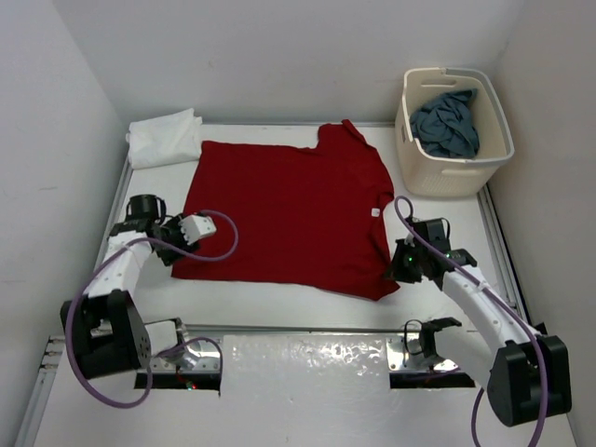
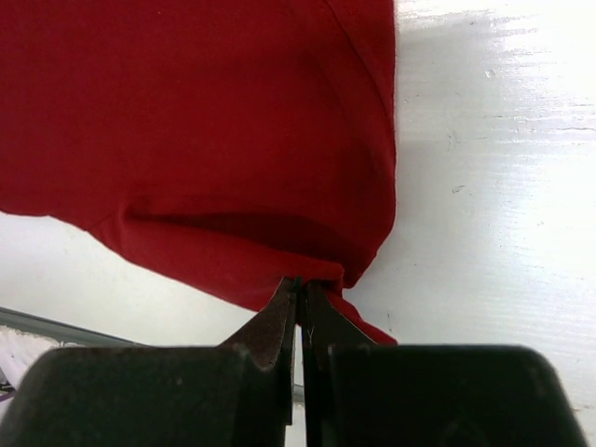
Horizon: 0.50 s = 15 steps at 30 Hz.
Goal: Fold and stack the t-shirts
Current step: Flatten out the tshirt
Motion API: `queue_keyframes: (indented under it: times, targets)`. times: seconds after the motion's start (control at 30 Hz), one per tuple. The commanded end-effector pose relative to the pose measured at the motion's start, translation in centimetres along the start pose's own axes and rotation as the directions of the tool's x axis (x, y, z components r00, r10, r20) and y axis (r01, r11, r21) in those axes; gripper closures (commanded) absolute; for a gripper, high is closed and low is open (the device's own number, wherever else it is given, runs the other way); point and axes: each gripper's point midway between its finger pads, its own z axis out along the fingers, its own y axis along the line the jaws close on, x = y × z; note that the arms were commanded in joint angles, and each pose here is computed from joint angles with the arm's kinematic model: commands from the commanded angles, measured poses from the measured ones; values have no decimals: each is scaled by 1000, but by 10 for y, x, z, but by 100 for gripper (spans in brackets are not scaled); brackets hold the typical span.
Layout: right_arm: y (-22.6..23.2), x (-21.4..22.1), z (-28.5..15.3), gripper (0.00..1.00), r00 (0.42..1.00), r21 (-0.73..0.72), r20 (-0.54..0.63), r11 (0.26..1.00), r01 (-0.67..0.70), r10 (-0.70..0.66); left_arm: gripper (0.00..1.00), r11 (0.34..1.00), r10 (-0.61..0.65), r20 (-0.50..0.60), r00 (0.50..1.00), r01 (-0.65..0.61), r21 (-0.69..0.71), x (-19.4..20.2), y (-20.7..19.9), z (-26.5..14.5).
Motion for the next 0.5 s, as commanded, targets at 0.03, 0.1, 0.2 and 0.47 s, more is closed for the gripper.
queue_keyframes:
  times: [0.03,0.1,0.2,0.47]
  targets:
    - [5,-10,2,100,999,-18,31,999,28,-28,50,940,293,24,956,-292,177,-1,-18,17]
    - [5,-11,2,100,999,-15,32,999,33,-32,49,909,333,11,943,-324,264,8,-39,18]
    - [4,-12,4,100,999,-9,21,999,37,-37,49,874,381,-17,924,-354,334,24,-62,22]
    - [5,-12,7,100,999,-9,1,999,33,-33,60,929,323,-143,936,-284,238,39,-42,45]
